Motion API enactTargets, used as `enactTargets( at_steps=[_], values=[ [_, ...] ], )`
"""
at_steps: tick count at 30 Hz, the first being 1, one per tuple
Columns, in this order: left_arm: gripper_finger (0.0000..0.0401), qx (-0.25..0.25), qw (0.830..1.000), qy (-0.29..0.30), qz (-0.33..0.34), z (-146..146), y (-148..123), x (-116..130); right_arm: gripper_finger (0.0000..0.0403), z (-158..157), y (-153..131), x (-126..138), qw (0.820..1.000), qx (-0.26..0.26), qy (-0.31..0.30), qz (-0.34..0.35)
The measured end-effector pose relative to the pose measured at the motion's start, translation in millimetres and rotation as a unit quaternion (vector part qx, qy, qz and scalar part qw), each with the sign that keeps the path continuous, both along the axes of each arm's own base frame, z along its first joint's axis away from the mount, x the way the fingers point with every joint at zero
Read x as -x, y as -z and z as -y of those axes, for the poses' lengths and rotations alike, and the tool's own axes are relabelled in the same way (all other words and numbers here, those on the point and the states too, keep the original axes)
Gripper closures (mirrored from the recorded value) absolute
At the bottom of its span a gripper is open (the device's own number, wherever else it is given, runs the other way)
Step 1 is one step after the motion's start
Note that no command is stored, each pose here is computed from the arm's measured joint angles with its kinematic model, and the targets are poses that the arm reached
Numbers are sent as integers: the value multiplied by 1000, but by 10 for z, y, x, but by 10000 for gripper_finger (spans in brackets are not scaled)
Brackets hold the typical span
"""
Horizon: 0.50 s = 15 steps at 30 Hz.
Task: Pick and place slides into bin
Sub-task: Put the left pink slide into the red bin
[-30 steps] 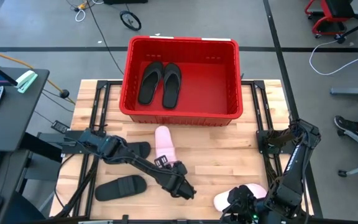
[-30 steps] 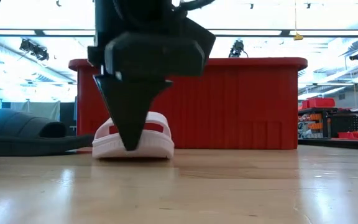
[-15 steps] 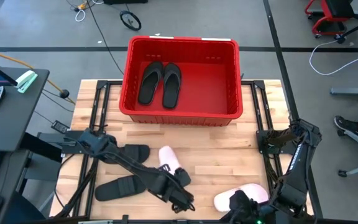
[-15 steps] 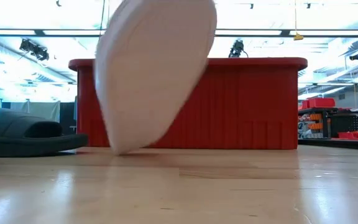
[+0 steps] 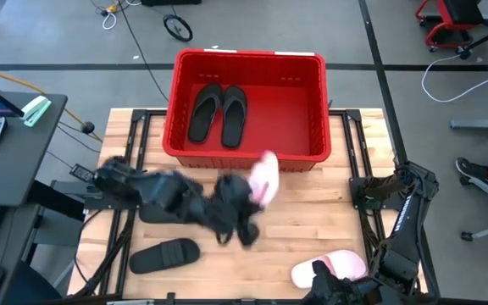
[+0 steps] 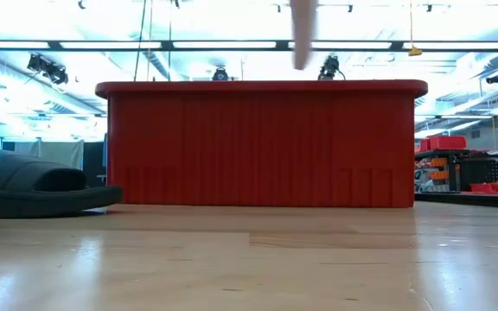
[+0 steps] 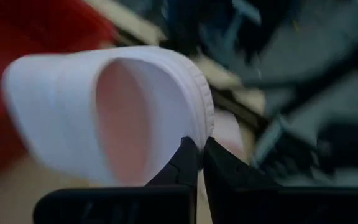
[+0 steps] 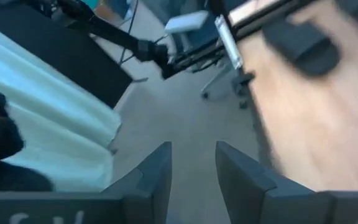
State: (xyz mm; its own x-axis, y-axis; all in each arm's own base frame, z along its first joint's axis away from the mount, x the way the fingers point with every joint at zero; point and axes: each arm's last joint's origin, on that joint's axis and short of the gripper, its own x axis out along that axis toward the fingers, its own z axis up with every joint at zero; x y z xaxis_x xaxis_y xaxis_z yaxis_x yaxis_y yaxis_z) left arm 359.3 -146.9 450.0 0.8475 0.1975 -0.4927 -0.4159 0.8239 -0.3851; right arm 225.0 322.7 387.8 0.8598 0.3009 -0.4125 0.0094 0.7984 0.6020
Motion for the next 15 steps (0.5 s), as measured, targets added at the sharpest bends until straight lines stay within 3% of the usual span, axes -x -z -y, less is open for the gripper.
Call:
enactTargets(
  at_steps=[6,10,15],
  values=[
    [390,-15,997,-65,49,-875,-281,-70,279,241,-216,20,994,51,74,60],
    [390,-5,995,-90,32,-1553,-184,-243,282,531,-476,99,981,79,144,105],
    [391,25,989,-147,-4,-2347,140,-467,281,851,-719,182,969,113,175,131]
  ],
)
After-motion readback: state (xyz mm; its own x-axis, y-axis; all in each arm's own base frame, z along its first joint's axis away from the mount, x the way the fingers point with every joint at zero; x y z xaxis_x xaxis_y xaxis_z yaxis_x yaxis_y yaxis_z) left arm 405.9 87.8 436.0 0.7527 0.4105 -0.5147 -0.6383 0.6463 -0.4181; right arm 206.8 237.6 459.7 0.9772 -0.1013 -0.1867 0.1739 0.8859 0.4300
